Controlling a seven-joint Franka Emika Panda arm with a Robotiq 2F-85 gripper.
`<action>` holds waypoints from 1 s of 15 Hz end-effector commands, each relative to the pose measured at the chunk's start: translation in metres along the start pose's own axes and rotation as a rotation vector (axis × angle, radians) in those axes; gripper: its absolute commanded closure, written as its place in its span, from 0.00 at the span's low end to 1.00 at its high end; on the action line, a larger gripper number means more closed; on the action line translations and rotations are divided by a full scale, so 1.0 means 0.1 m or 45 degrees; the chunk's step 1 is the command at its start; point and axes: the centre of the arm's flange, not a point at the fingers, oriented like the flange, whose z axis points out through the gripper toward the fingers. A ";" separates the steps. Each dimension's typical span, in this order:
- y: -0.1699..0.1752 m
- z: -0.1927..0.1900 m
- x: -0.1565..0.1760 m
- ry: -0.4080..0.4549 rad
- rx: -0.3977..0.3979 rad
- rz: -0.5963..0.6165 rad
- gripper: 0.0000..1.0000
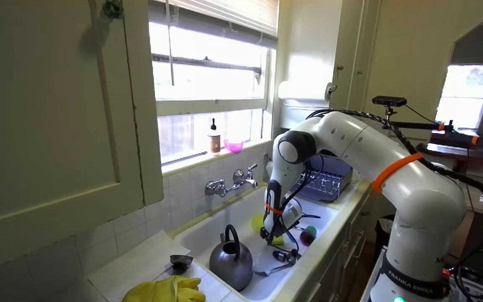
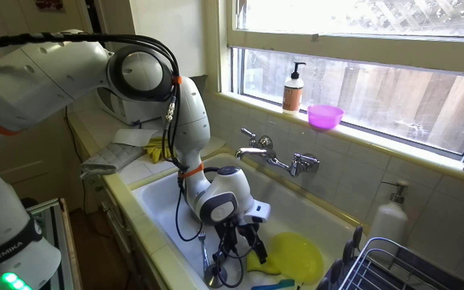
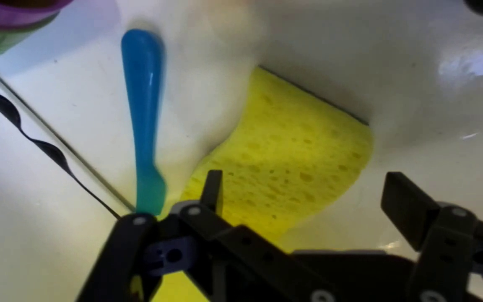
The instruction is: Move the kettle to the left side of the sink then use the yellow sponge to wipe the yellow plate.
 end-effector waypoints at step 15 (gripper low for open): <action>0.16 -0.38 0.17 -0.144 0.282 -0.010 0.99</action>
